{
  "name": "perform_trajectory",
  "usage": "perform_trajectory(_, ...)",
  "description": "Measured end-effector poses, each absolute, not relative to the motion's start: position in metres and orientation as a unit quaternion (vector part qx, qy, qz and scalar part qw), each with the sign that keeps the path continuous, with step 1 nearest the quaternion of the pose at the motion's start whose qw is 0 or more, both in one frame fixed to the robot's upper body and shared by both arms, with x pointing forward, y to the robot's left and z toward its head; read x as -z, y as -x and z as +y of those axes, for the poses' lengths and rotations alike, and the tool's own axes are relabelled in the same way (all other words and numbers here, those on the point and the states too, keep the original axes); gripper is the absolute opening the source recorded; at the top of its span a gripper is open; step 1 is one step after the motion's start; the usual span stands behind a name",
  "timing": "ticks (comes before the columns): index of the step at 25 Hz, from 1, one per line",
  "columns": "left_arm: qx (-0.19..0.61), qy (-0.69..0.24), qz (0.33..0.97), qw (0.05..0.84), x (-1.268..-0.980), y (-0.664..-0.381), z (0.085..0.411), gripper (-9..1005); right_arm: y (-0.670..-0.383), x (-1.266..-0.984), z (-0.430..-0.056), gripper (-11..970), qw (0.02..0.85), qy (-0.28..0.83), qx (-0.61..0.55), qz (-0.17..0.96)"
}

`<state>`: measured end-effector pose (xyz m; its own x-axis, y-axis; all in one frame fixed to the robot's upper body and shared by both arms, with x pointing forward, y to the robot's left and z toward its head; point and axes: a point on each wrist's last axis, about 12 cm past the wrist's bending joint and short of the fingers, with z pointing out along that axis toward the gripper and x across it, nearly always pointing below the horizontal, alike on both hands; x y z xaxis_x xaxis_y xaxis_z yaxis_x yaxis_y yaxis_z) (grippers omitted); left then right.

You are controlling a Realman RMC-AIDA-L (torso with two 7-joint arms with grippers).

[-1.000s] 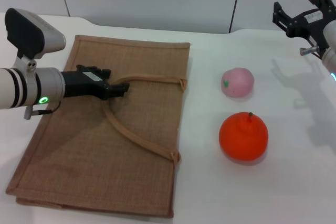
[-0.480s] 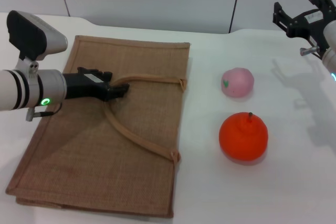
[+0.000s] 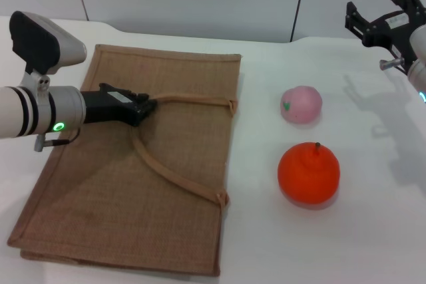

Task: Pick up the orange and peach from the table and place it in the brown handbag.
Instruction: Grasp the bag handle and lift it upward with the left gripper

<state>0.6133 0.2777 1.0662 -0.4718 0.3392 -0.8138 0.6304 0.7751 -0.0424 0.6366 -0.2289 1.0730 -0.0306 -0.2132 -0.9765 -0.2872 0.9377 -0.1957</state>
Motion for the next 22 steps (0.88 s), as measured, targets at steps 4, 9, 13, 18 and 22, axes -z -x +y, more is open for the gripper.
perform_trajectory(4,0.172,-0.286,0.841,0.426,-1.067,-0.614,0.278,211,-0.637,-1.073,-0.229,880,0.674,0.174,-0.028,0.717)
perform_trajectory(9,0.171,-0.292,0.84,0.425,-1.067,-0.615,0.276,95,-0.637,-1.073,-0.228,880,0.675,0.175,-0.028,0.717)
perform_trajectory(13,0.172,-0.293,0.838,0.427,-1.07,-0.616,0.275,95,-0.637,-1.073,-0.229,880,0.674,0.175,-0.027,0.717)
perform_trajectory(18,0.182,-0.301,0.819,0.453,-1.093,-0.621,0.276,95,-0.637,-1.073,-0.23,880,0.673,0.175,-0.026,0.718)
perform_trajectory(22,0.19,-0.307,0.801,0.477,-1.123,-0.622,0.28,94,-0.636,-1.072,-0.23,880,0.671,0.176,-0.025,0.72)
